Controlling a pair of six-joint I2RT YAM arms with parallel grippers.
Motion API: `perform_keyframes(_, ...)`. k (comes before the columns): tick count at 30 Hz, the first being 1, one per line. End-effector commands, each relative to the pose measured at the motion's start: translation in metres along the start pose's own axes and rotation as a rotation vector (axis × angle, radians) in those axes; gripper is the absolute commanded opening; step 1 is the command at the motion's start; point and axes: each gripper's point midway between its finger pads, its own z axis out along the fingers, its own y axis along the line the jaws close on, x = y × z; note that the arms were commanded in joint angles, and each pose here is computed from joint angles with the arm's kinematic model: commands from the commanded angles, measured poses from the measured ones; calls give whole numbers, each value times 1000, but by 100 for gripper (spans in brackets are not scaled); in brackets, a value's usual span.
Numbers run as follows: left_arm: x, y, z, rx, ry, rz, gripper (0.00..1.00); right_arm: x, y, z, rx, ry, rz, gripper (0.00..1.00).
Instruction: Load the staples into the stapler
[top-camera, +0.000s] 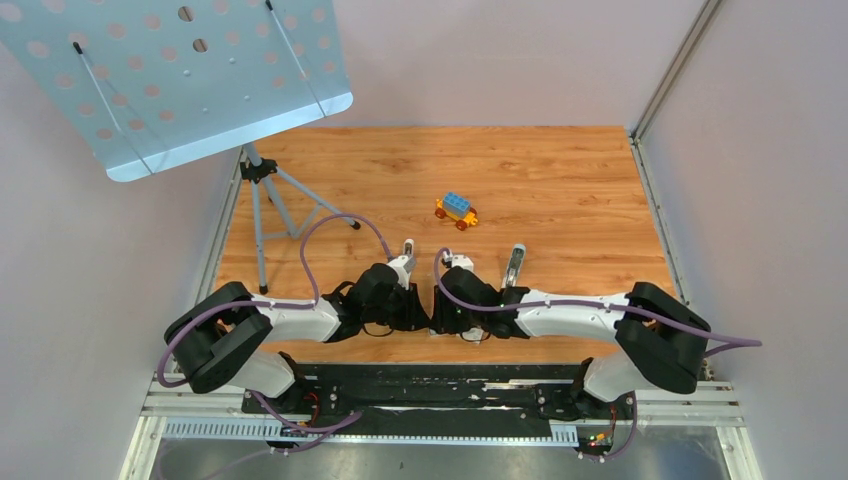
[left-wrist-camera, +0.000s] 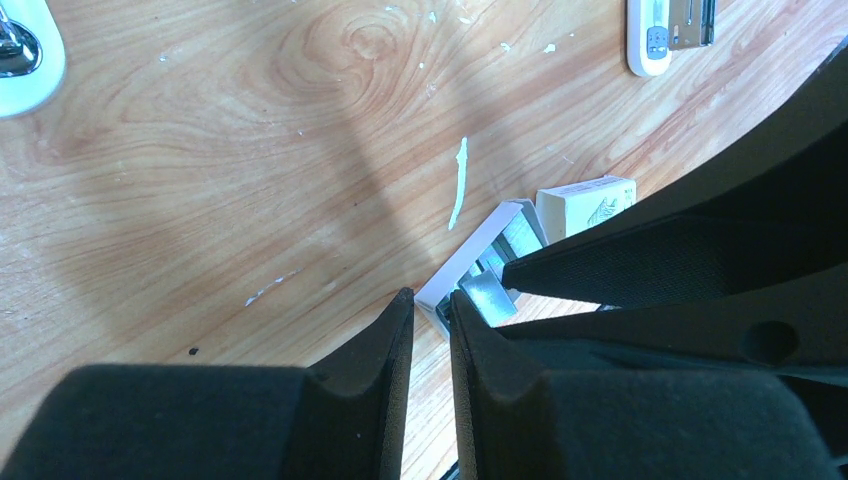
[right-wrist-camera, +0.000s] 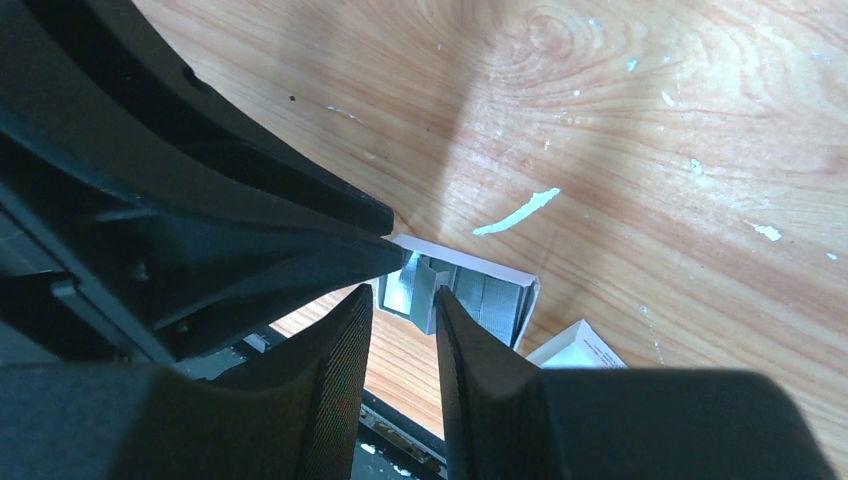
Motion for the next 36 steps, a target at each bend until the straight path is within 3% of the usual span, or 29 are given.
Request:
perform_keyframes(1, 8, 9, 1, -40, 30, 7, 21, -4, 14, -5, -76, -43, -9, 33)
perform_keyframes(7, 9, 8, 1, -38, 30, 6, 20, -6, 15, -9, -91, -60, -3, 31)
perform_keyframes(19, 8, 8, 1, -39, 27, 5, 20, -3, -13, -13, 104, -11, -44, 29)
perform_keyframes(36, 8, 9, 1, -41, 30, 3, 20, -2, -8, -2, 114, 9, -49, 29)
